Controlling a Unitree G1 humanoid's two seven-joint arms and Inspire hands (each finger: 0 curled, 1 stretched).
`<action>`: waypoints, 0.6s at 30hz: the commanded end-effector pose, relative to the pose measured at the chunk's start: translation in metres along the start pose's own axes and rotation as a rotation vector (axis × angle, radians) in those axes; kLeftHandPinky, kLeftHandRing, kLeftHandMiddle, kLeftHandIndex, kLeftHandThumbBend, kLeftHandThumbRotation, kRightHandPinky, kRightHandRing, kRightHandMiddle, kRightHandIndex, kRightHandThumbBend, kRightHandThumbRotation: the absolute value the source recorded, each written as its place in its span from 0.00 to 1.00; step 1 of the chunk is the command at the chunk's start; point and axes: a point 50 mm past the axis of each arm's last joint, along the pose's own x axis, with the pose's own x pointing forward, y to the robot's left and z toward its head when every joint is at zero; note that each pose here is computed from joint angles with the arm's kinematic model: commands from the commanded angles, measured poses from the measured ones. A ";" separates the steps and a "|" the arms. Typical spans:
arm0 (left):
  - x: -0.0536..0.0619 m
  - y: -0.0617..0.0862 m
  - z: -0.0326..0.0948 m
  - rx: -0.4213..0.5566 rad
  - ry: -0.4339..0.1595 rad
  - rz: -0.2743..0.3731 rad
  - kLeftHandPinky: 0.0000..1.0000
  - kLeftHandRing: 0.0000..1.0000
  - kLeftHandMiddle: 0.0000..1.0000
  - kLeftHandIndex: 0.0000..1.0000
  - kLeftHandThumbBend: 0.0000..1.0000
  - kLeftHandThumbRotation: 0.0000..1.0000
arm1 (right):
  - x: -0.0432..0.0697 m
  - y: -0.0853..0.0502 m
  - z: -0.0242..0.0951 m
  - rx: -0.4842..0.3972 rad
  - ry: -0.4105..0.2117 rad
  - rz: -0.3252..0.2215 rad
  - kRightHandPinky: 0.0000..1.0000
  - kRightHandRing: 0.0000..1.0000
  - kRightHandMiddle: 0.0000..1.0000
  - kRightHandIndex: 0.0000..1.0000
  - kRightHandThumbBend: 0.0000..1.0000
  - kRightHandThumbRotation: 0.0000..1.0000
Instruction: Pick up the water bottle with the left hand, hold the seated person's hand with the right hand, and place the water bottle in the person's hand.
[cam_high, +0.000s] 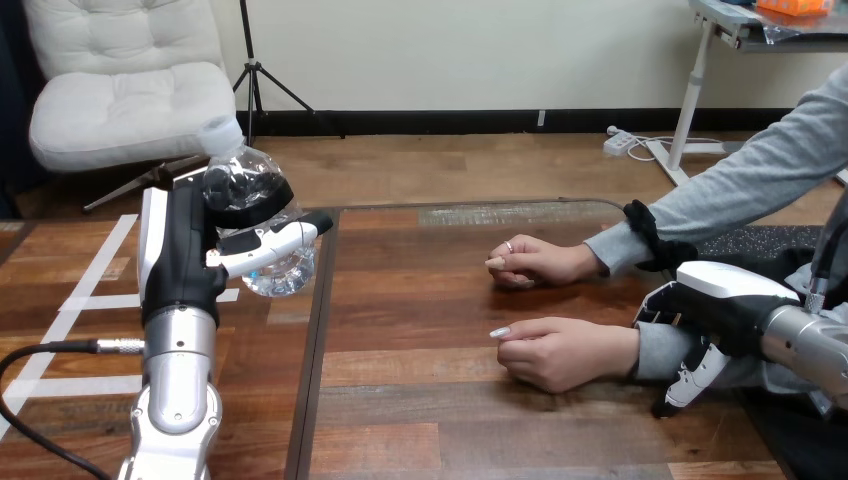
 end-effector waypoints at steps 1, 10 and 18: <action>0.010 0.007 0.028 -0.014 -0.132 0.027 0.32 0.38 0.41 0.41 0.75 0.00 | -0.004 -0.030 -0.002 -0.056 0.015 -0.056 0.55 0.63 0.67 0.66 1.00 0.10; 0.010 0.007 0.029 -0.013 -0.140 0.027 0.32 0.38 0.41 0.41 0.75 0.00 | -0.003 -0.030 -0.001 -0.035 0.013 -0.060 0.49 0.55 0.60 0.62 1.00 0.04; 0.010 0.007 0.029 -0.014 -0.137 0.028 0.31 0.37 0.41 0.41 0.75 0.00 | -0.003 -0.029 0.001 -0.046 0.001 -0.064 0.39 0.45 0.52 0.57 1.00 0.02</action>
